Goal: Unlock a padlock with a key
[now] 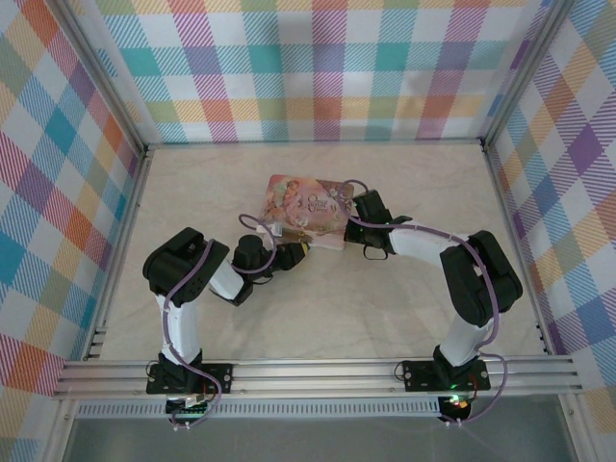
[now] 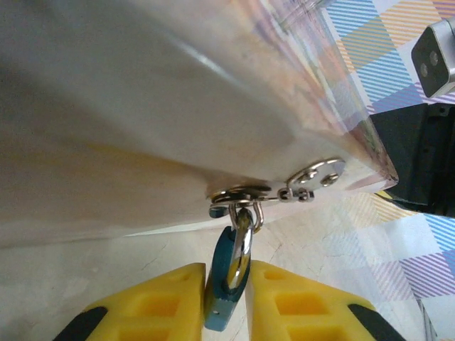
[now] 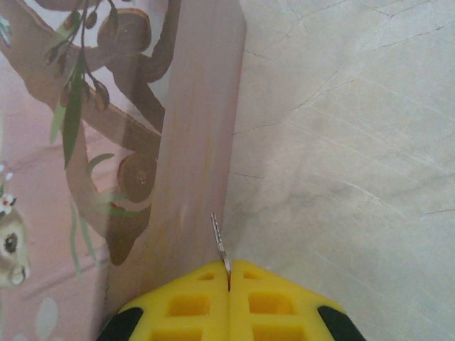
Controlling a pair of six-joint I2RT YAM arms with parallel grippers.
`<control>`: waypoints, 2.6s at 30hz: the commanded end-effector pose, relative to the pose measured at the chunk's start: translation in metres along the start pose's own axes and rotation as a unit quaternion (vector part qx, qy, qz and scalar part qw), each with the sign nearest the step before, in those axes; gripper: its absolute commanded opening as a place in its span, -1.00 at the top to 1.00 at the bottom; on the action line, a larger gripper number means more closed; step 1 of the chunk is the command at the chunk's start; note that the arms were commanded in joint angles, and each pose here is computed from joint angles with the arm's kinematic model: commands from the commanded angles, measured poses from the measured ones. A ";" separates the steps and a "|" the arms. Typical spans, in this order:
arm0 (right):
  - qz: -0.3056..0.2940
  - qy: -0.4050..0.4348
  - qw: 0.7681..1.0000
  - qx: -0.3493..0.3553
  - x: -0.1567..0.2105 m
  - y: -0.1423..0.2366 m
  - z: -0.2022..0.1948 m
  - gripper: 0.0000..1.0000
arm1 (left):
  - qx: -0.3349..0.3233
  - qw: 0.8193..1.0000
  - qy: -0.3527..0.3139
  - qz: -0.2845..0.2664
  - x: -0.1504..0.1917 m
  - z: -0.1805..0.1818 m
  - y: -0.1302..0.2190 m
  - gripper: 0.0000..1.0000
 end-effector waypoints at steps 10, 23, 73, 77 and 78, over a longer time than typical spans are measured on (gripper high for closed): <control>-0.002 0.002 1.000 -0.022 0.001 0.003 0.012 1.00 | -0.001 1.000 0.007 -0.001 -0.008 0.002 -0.007 0.38; -0.003 0.005 1.000 -0.018 0.002 0.002 0.010 1.00 | 0.001 1.000 0.006 0.005 -0.007 0.003 -0.004 0.71; -0.026 0.026 0.999 0.006 -0.052 0.033 -0.034 1.00 | 0.009 0.974 0.141 0.176 -0.036 -0.066 -0.002 0.83; -0.038 0.009 0.999 -0.027 -0.045 0.055 -0.030 1.00 | 0.015 0.976 0.145 0.163 -0.050 -0.075 -0.004 0.83; -0.042 0.004 0.998 -0.036 -0.044 0.061 -0.029 1.00 | 0.018 0.976 0.147 0.162 -0.052 -0.077 -0.004 0.83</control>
Point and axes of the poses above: each hand's point on the last joint's axis, 136 mm out from that joint toward the fingers, its own y axis back along the fingers, its own z axis along the line the jaws close on, x = y × z, the point moved 3 cm from there along y, back along the fingers, and after that the axes turned 5 degrees about -y, right-handed, at the moved point
